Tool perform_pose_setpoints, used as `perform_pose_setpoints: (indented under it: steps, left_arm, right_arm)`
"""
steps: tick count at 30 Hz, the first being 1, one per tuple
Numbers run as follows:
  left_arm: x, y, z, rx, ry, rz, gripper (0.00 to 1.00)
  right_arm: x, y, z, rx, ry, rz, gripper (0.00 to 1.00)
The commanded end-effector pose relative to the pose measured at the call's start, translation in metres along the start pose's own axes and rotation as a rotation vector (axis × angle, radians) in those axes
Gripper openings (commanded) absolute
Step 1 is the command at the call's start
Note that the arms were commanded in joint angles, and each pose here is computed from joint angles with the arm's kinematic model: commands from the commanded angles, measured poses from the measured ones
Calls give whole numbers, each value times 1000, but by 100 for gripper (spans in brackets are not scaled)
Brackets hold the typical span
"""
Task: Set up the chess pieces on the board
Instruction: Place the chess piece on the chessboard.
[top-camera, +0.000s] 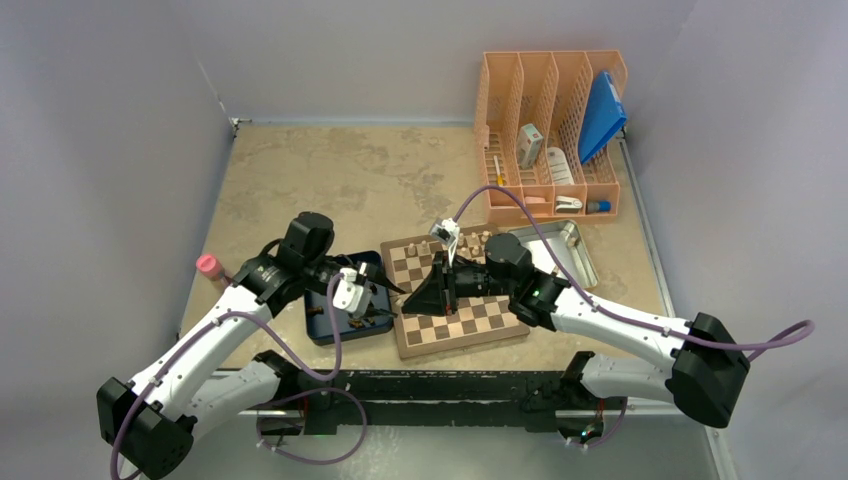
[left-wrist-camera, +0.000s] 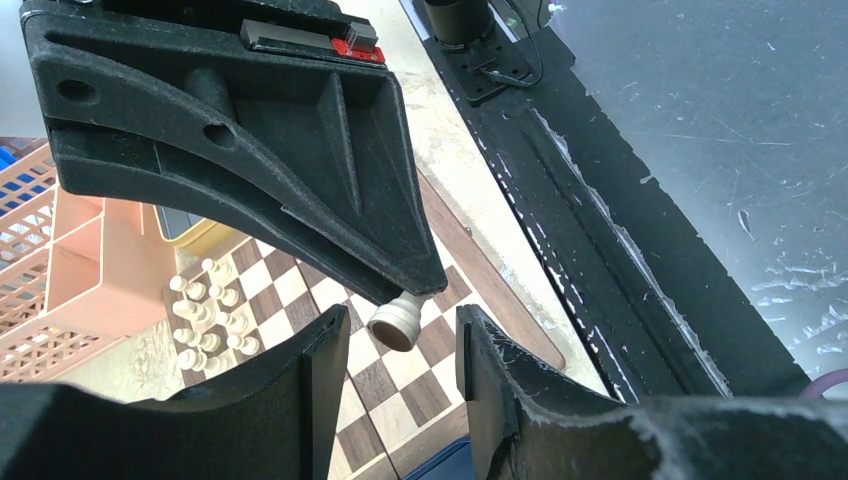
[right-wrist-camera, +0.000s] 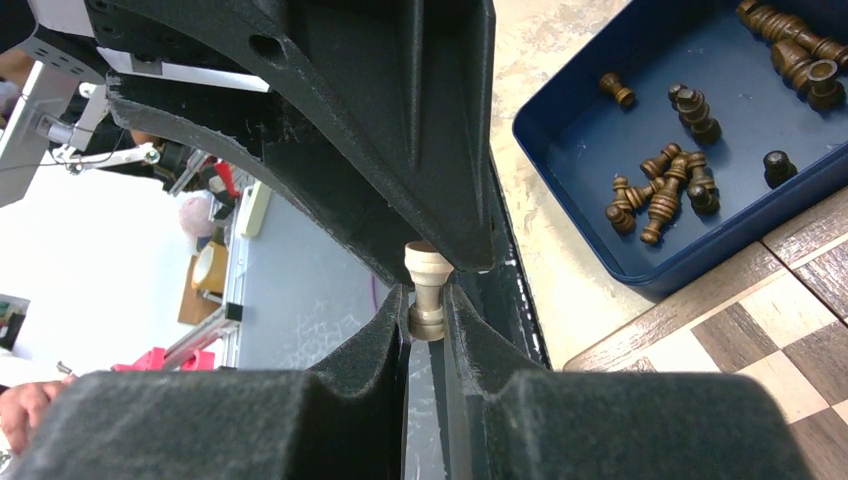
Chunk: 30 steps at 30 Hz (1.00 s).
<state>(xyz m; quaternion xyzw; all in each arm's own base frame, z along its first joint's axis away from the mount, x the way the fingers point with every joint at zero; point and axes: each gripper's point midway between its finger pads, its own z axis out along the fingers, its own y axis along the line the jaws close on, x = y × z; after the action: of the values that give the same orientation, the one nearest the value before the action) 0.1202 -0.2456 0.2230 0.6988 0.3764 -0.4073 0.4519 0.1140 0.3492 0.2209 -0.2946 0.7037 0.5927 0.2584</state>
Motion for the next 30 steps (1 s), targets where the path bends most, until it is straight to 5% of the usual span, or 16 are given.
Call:
perform_pose_setpoints:
  steps: [1,8,19,25,30]
  left_arm:
    - [-15,5,-1,0,-33,63,41]
    - [-17,6,-1,-5,-35,65,36]
    - [-24,16,-2,-35,-32,-57,12]
    - [-37,30,-2,-111,-78,-164,6]
    - [-58,44,-5,-214,-188,-238,5]
  right_arm:
    - [-9,12,2,-57,-18,-30,16]
    - [-7,9,4,-53,-7,-22,16]
    - [-21,9,-2,-5,-80,-19,17]
    - [-53,9,-25,97,-287,-8,31]
    - [-87,20,-57,137,-512,-81,31]
